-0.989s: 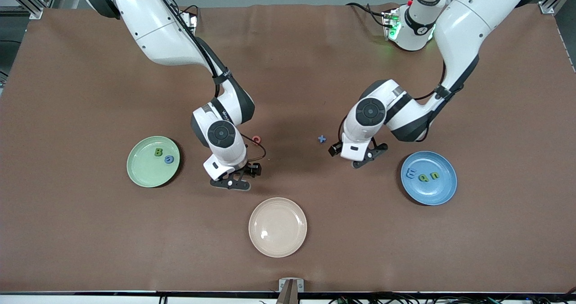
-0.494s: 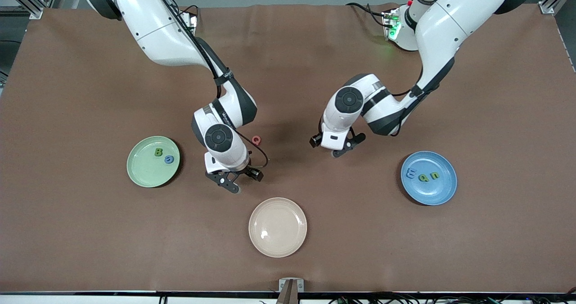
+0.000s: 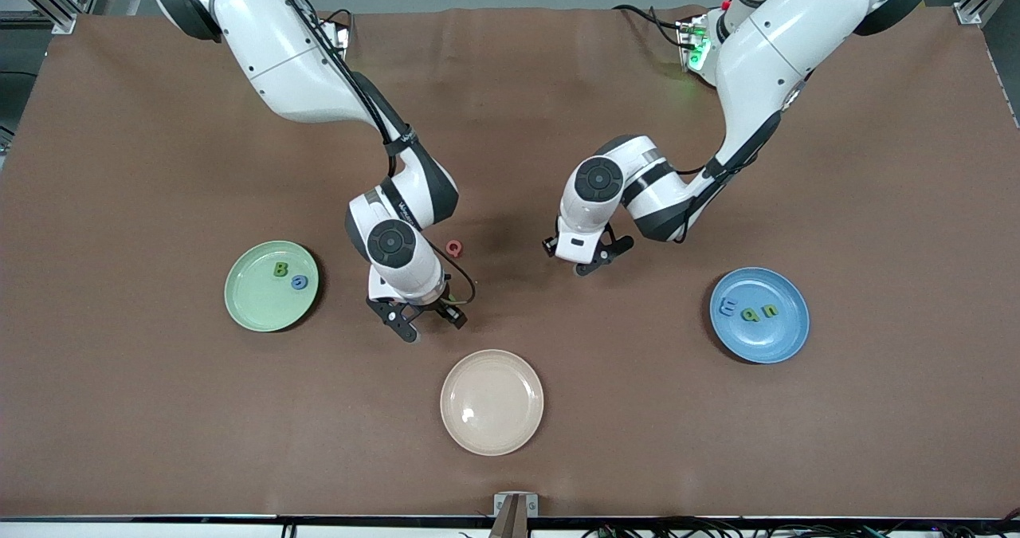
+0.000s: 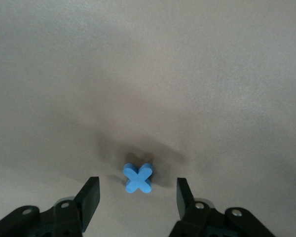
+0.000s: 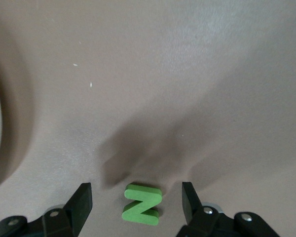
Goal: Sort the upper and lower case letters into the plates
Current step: 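Grasp the blue x with the left gripper while the right gripper grasps N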
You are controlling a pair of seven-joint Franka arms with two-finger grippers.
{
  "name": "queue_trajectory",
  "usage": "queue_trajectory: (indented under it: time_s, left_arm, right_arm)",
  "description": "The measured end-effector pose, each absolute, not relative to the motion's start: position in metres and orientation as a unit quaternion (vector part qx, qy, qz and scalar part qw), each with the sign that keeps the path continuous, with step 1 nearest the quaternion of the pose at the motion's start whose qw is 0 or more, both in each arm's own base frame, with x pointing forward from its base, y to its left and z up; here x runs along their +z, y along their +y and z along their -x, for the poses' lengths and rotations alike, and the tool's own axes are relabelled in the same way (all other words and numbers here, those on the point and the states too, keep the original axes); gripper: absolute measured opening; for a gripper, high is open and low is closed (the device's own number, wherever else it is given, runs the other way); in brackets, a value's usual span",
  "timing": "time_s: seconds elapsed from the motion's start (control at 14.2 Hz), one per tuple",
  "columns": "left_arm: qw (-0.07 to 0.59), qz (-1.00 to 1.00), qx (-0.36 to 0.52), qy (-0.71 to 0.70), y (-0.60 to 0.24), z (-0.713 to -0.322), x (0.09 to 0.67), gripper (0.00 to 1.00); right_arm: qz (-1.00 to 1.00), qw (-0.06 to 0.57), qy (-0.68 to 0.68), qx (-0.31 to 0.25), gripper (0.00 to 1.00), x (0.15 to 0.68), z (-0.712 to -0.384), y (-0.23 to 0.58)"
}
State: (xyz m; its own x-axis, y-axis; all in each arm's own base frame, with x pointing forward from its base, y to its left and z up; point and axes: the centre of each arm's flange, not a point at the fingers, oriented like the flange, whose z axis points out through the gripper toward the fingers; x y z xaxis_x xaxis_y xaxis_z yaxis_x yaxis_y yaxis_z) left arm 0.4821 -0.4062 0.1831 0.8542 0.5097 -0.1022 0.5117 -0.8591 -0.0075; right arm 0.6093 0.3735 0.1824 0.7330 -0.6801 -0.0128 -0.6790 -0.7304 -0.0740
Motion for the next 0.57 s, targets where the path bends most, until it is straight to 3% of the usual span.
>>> queue_trajectory:
  time_s: [0.14, 0.28, 0.42, 0.57]
  left_arm:
    - [0.011, -0.962, -0.052, 0.267, -0.406, -0.483, 0.18, 0.63]
    - [0.011, -0.962, -0.054, 0.267, -0.406, -0.483, 0.178, 0.58]
    - [0.009, -0.962, -0.056, 0.267, -0.406, -0.482, 0.174, 0.53]
    - [0.012, -0.962, -0.053, 0.268, -0.406, -0.485, 0.175, 0.37]
  right_arm:
    - [0.931, 0.034, 0.363, -0.005, 0.78, 0.175, -0.604, 0.38]
    - [0.932, 0.034, 0.362, -0.005, 0.66, 0.176, -0.601, 0.384]
    - [0.932, 0.032, 0.36, -0.003, 0.64, 0.176, -0.6, 0.386]
    - [0.933, 0.027, 0.359, 0.001, 0.59, 0.176, -0.598, 0.388]
